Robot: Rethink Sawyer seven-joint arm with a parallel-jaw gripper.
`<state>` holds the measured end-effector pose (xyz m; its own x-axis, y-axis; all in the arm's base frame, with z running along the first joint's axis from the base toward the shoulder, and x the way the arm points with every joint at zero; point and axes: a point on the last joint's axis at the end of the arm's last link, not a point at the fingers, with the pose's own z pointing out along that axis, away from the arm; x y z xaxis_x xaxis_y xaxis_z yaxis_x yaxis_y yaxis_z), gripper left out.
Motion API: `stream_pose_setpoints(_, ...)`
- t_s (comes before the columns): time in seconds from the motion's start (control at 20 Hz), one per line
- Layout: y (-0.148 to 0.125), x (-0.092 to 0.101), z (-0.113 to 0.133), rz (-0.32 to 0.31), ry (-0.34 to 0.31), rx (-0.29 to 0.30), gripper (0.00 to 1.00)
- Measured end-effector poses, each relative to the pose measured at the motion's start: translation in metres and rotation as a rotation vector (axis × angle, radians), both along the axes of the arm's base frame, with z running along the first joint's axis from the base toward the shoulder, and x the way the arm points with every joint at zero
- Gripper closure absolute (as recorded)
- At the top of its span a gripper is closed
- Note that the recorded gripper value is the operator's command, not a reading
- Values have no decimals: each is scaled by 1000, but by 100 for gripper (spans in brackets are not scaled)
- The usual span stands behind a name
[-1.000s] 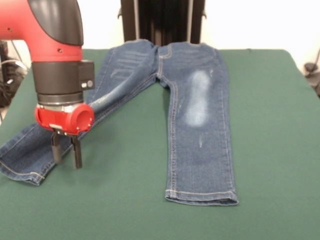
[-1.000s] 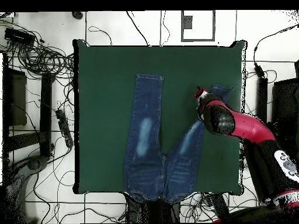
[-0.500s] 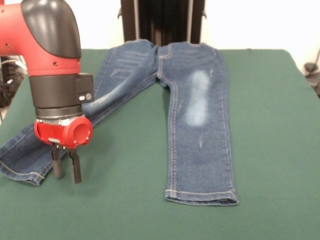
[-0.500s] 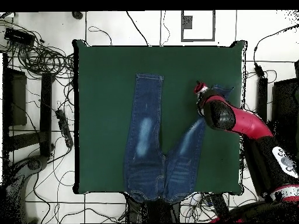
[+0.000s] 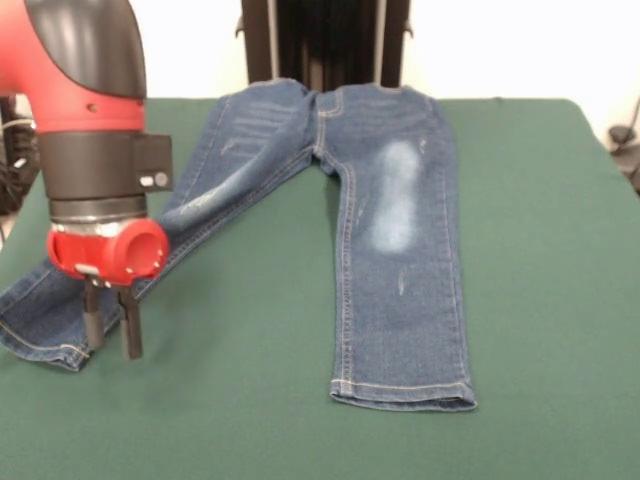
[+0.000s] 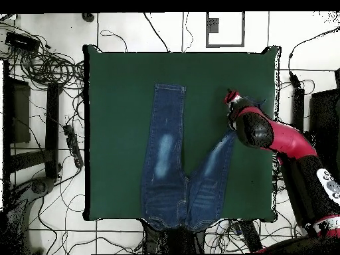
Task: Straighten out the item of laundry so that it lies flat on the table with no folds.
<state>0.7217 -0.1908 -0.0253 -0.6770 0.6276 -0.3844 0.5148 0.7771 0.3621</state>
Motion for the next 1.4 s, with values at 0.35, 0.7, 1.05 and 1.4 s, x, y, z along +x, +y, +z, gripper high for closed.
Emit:
stream_pose_setpoints(0.35, -18, 7, 43, 2, -39, -50, 0)
stream_pose_setpoints(0.7, -22, 12, 62, 6, -58, -73, 0)
stream_pose_setpoints(1.05, -18, 6, 49, 7, -40, -58, 0)
stream_pose_setpoints(1.4, -12, 0, 33, 9, -21, -39, 0)
